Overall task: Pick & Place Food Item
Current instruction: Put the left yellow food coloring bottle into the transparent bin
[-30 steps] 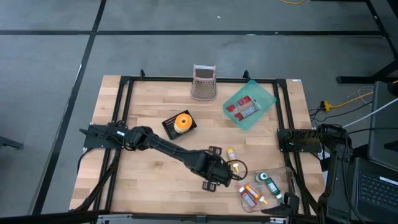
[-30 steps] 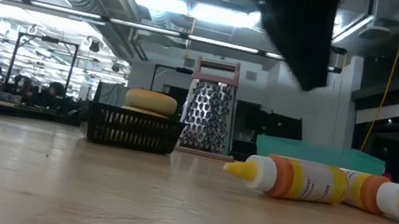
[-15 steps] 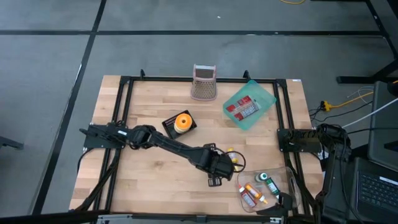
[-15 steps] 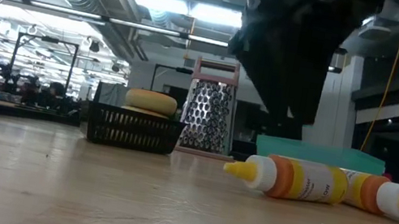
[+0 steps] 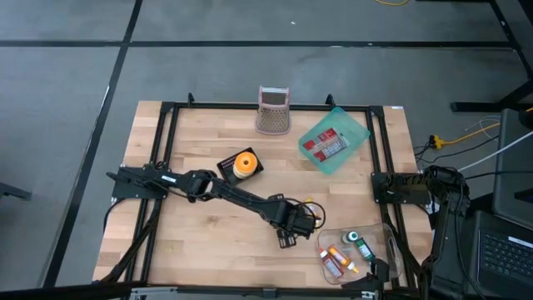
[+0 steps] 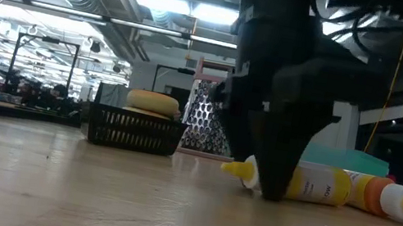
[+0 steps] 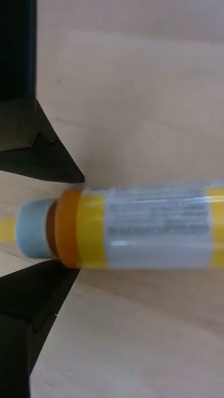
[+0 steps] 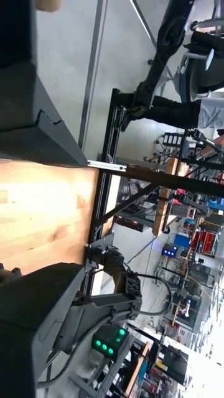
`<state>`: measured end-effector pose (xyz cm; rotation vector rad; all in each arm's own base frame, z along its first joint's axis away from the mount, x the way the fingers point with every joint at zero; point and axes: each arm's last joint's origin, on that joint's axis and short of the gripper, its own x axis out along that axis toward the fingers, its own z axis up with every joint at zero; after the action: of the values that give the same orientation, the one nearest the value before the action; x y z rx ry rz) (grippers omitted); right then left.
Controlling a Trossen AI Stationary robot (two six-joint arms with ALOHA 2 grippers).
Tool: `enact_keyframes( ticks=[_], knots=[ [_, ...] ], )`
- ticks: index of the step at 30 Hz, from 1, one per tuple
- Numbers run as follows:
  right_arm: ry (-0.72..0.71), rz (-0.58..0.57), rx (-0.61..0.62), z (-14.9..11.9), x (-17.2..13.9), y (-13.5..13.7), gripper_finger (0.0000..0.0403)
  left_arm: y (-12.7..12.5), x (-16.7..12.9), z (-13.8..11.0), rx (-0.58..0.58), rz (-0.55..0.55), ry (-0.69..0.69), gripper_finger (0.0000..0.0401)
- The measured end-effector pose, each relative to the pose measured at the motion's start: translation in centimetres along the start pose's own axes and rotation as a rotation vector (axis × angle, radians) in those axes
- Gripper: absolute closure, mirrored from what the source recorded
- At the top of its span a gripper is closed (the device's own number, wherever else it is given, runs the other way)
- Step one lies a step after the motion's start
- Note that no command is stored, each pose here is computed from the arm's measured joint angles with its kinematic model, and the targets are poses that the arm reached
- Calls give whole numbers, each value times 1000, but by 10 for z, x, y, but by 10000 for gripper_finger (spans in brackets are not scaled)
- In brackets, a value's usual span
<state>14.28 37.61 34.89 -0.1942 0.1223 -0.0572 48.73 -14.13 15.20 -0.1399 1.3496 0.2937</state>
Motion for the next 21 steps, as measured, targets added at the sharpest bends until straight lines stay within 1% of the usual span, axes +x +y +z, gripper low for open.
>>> enact_keyframes(
  ticks=[3, 6, 9, 12, 15, 17, 19, 21],
  knots=[
    [1, 3, 2, 0, 0, 0, 144, 1, 4, 0, -10, 3, 12, 198],
    [2, 3, 5, 0, 0, 0, 144, 0, 8, 0, 24, -7, 20, 206],
    [3, 3, 2, -1, 0, 0, 144, -1, 8, 0, 57, -8, 15, 236],
    [3, 2, -1, -1, 0, 0, 144, -4, 5, -1, 83, 25, -16, 285],
    [1, -10, -5, -1, 0, -1, 144, -7, -3, -3, 124, 68, -63, 291],
    [-2, -27, -11, -1, 0, -1, 144, -8, -16, -3, 153, 80, -96, 291],
    [-3, -33, -13, -2, 0, -1, 144, -4, -43, -2, 157, 66, -141, 291],
    [-1, -34, -3, -2, 0, -2, 144, 0, -78, -4, 159, 45, -192, 291]
  ],
)
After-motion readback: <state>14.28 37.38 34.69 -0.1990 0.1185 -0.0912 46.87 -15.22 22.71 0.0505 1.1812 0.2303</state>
